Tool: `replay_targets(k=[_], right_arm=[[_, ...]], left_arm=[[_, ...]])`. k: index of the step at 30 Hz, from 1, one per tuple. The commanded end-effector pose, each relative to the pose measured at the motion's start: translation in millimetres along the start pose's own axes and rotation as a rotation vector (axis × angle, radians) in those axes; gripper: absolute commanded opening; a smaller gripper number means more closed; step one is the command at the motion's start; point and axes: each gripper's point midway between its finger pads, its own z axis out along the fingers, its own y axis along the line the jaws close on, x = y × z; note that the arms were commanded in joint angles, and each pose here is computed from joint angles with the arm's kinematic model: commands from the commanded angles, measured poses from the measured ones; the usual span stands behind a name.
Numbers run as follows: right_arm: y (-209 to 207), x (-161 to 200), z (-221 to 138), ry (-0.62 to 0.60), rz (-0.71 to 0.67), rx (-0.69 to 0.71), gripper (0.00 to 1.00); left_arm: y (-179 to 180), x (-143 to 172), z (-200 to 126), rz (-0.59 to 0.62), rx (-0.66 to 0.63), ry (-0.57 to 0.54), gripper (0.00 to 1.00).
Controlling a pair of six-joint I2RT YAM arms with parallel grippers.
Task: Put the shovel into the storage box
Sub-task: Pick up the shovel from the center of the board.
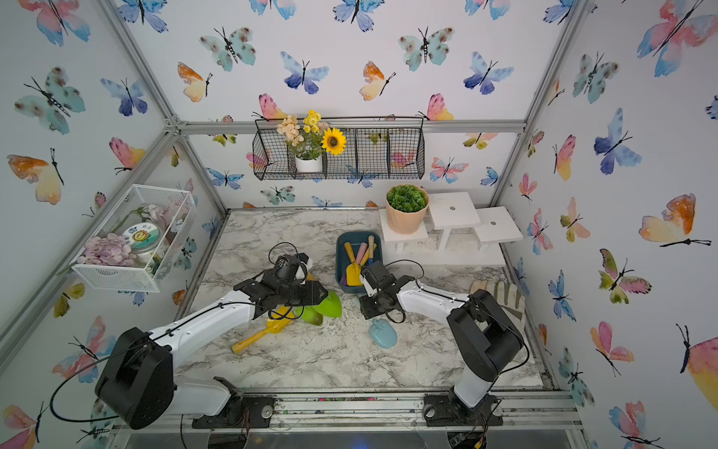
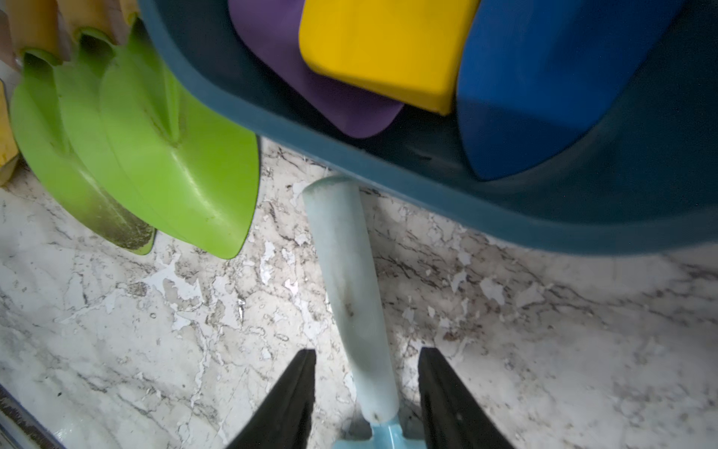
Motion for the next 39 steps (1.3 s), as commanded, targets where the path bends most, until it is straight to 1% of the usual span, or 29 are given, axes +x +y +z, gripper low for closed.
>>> replay_targets(k=[1, 11, 21, 24, 30, 36, 39], right_arm=[[-5.6, 7.5, 9.4, 0.016, -0.016, 0.049, 0.46], [-6.8, 18.1, 21.0, 0.051, -0.053, 0.096, 0.40], [-8.8, 25.6, 27.9, 0.067, -0.075, 0.132, 0.35], [-8.3, 26.1, 27.0, 0.070, -0.085, 0.139, 0.31], [-4.2, 21.7, 15.6, 0.054, -0.109, 0.137, 0.25], [5.0, 13.0, -7.4, 0.019, -0.130, 0.107, 0.24], [15.8, 5.9, -21.0, -0.007, -0.139, 0.058, 0.24]], left_arm=[[-4.7, 2.2, 0.5, 0.000, 0.029, 0.006, 0.53], [-0.2, 4.8, 4.9, -0.003, 0.015, 0.016, 0.53], [4.1, 9.0, 8.6, -0.013, 0.007, 0.018, 0.52], [4.2, 8.7, 8.5, -0.015, 0.007, 0.016, 0.52], [3.1, 6.5, 6.0, -0.018, 0.009, 0.006, 0.52], [7.9, -3.6, -2.9, -0.070, 0.024, -0.031, 0.52], [9.9, -11.8, -9.5, -0.088, 0.028, -0.059, 0.53]])
